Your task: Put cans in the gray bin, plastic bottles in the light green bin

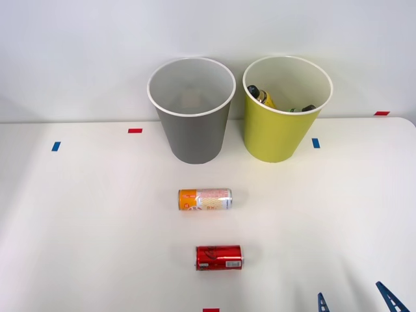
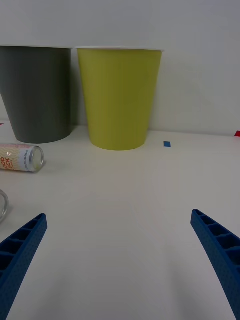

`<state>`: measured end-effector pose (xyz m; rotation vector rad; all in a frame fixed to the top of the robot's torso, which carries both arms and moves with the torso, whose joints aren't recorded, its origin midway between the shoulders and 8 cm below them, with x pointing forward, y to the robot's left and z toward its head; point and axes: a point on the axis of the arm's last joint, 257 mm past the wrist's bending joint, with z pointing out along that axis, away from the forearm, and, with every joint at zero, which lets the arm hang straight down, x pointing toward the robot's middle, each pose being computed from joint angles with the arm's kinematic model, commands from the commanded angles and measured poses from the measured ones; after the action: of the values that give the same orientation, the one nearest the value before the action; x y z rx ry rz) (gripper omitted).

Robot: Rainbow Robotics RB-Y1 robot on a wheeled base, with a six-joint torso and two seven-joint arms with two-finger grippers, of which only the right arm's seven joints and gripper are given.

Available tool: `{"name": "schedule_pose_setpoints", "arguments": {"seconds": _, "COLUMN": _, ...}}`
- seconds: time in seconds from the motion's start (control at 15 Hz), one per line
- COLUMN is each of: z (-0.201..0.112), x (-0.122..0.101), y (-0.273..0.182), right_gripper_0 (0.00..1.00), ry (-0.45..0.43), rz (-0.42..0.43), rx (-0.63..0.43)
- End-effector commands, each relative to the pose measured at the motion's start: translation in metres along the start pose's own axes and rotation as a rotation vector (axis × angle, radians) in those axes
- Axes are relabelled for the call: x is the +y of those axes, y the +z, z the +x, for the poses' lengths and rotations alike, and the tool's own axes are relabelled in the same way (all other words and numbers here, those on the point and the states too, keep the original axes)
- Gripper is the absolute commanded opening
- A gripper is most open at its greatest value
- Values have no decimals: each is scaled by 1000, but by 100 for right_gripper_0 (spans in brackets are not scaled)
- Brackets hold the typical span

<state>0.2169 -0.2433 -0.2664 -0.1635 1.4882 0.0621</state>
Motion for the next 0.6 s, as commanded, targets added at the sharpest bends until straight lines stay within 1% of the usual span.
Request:
{"name": "schedule_pose_setpoints", "arguments": {"seconds": 0.07, "z": 0, "x": 0, "y": 0, "right_gripper_0": 100, "ry": 0, "rz": 0, "rx": 0}}
{"name": "schedule_pose_setpoints", "arguments": {"seconds": 0.6, "z": 0, "x": 0, "y": 0, "right_gripper_0": 100, "ry": 0, "rz": 0, "rx": 0}}
